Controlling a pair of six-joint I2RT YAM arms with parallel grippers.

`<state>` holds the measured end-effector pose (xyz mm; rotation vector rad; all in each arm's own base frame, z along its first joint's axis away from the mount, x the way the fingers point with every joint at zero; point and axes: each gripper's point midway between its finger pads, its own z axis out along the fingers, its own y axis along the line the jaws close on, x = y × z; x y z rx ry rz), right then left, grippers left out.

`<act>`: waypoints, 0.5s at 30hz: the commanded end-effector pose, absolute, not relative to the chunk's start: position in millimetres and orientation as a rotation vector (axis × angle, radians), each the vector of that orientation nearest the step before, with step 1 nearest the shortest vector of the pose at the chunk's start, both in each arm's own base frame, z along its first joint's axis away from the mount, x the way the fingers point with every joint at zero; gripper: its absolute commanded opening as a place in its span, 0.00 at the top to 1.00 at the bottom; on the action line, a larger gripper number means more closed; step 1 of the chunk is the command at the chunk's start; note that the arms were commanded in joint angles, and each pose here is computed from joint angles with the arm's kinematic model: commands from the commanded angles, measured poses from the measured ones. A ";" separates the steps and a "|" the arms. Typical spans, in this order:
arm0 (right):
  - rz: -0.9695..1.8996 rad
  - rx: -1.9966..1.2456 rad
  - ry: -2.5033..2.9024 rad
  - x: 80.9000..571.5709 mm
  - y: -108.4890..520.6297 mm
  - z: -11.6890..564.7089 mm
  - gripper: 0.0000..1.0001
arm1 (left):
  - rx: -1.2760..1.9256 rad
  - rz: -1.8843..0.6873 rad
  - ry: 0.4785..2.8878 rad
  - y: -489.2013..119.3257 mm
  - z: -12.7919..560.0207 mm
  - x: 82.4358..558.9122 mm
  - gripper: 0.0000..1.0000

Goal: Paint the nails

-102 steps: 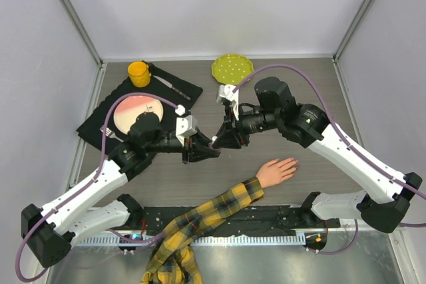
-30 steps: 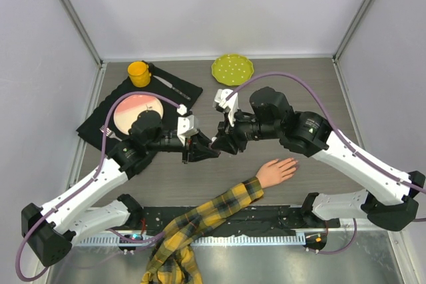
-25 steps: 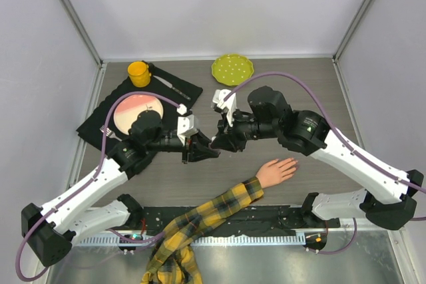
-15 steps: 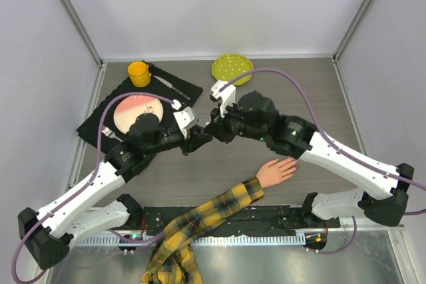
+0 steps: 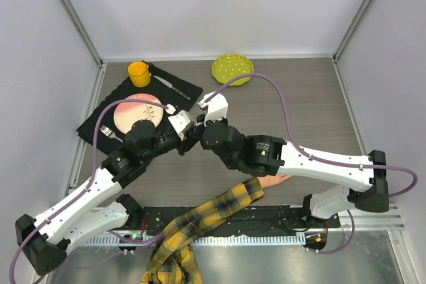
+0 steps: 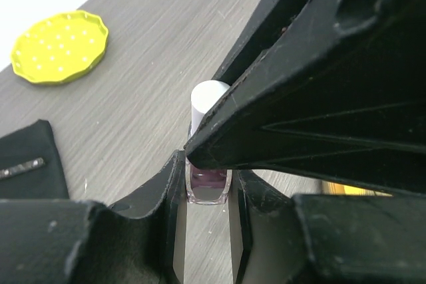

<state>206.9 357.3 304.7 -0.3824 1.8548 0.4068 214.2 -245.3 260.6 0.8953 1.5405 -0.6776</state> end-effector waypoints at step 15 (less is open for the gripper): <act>0.774 -0.807 1.751 163.1 309.1 346.6 0.40 | 0.987 -0.852 1.321 -266.7 312.5 190.2 1.00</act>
